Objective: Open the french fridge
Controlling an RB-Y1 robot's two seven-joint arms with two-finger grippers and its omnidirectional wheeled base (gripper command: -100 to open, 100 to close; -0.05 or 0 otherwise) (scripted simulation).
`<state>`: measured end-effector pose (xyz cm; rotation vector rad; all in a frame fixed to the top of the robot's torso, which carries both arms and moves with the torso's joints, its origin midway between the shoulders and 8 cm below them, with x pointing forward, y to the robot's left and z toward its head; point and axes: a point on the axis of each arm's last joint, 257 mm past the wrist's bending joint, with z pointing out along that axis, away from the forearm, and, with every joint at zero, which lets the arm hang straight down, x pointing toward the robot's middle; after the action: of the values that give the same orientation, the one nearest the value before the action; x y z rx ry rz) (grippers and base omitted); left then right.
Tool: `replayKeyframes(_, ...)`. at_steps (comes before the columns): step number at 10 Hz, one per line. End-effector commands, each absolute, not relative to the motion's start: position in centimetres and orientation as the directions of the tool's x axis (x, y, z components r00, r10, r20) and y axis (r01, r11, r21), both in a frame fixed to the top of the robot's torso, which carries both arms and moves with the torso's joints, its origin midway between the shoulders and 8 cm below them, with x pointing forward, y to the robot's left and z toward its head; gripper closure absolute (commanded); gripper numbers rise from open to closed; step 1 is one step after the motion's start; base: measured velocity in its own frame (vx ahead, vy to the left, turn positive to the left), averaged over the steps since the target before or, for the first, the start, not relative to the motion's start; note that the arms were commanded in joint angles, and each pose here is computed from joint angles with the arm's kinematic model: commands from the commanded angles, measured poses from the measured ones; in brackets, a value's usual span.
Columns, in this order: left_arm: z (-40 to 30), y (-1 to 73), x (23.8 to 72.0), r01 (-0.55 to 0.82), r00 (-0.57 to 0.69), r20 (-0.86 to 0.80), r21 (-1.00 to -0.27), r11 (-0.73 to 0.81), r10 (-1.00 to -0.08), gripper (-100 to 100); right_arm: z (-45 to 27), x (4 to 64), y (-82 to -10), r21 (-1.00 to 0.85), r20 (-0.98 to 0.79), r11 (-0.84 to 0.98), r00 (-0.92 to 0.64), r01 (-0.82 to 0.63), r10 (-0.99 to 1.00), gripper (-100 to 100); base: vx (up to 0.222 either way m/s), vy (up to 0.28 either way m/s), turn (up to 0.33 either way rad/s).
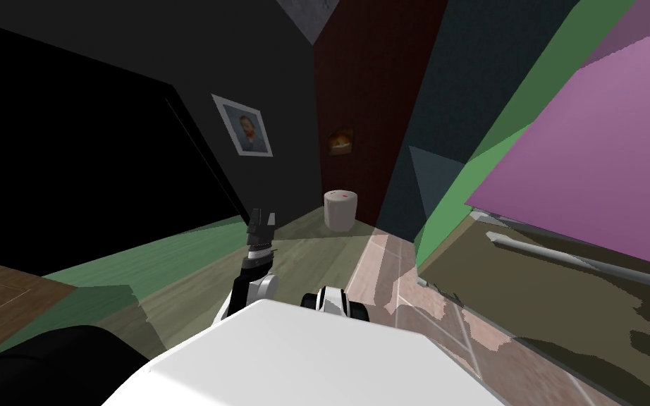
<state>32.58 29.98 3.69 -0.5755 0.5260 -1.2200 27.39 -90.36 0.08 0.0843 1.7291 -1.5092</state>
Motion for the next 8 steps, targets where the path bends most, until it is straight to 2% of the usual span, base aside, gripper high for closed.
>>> replayKeyframes(1, 3.7, 30.0, 32.6, 0.710, 0.261, -0.067, -0.663, 0.238, -0.963, 0, 0.2, 25.2, -91.9, -0.797, -0.601, 0.245, -0.686, 0.552, -0.409, 100, 0.232, 0.205, -0.048)
replayKeyframes(2, 3.7, 30.0, 32.6, 0.710, 0.261, -0.067, -0.663, 0.238, -0.963, 0, 0.3, 24.2, -92.5, -0.797, -0.601, 0.229, -0.697, 0.559, -0.391, 100, 0.226, 0.224, -0.077)
replayKeyframes(3, 3.7, 30.0, 32.6, 0.710, 0.261, -0.067, -0.663, 0.238, -0.963, 0, 1.5, 24.9, -92.5, -0.795, -0.604, 0.249, -0.685, 0.553, -0.409, -100, 0.130, 0.123, -0.131)
replayKeyframes(8, 3.7, 30.0, 32.6, 0.710, 0.261, -0.067, -0.663, 0.239, -0.963, 0, 4.0, 25.2, -92.9, -0.795, -0.605, 0.264, -0.675, 0.547, -0.423, -100, 0.029, -0.001, -0.047)
